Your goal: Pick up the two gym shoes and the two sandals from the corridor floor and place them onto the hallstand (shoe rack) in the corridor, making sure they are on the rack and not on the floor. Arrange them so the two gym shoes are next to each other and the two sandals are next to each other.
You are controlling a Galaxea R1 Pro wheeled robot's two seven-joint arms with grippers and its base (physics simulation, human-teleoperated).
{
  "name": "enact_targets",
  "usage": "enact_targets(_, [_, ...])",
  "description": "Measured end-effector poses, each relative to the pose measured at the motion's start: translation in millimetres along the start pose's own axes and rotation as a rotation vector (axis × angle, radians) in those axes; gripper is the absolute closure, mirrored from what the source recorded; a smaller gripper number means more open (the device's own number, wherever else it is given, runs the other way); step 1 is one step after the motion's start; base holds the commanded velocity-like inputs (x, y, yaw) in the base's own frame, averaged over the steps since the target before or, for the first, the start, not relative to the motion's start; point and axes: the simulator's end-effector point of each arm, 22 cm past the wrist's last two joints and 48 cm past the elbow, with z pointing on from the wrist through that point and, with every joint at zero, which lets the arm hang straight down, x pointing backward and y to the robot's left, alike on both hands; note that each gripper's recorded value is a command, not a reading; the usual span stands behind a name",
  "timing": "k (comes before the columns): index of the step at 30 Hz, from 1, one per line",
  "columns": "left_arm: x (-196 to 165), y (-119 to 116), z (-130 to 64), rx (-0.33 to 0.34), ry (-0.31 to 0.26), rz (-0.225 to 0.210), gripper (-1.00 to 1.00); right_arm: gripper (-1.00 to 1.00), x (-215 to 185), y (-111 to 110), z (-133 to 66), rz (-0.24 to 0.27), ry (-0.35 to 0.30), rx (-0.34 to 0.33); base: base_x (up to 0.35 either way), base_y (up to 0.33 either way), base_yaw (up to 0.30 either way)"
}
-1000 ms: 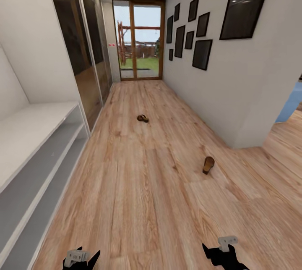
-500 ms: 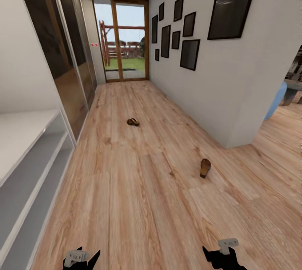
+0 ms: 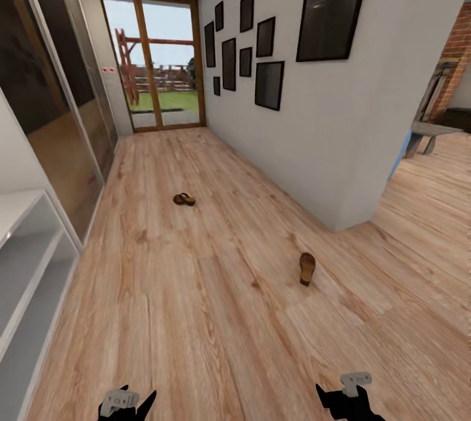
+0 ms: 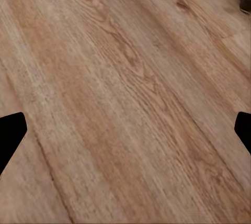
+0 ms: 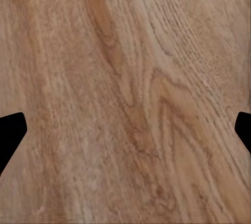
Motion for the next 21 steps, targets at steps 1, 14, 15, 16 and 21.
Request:
enact_targets(1, [0.1,-0.1,0.0,0.000,0.000,0.000,-1.00,-1.00,0.0,0.0,0.0,0.000,0.000,0.000,0.330,0.120,-0.264])
enact_targets(14, [0.3,-0.4,0.0,0.001,0.001,0.000,-1.00,-1.00,0.6,0.0,-0.1,0.000,0.001,0.000,0.326,0.130,-0.264])
enact_targets(15, [0.3,-0.2,0.0,0.000,0.001,0.000,-1.00,-1.00,0.6,0.0,-0.1,0.000,0.001,0.000,0.263,0.120,-0.264])
enact_targets(16, [0.3,-0.2,0.1,0.000,0.001,0.000,-1.00,-1.00,0.6,0.0,-0.1,0.000,0.001,0.000,0.242,0.101,-0.264])
enact_targets(21, [0.5,0.0,0.1,0.000,0.001,-0.001,-1.00,-1.00,0.7,0.0,0.1,0.000,0.002,0.000,0.133,0.041,-0.264])
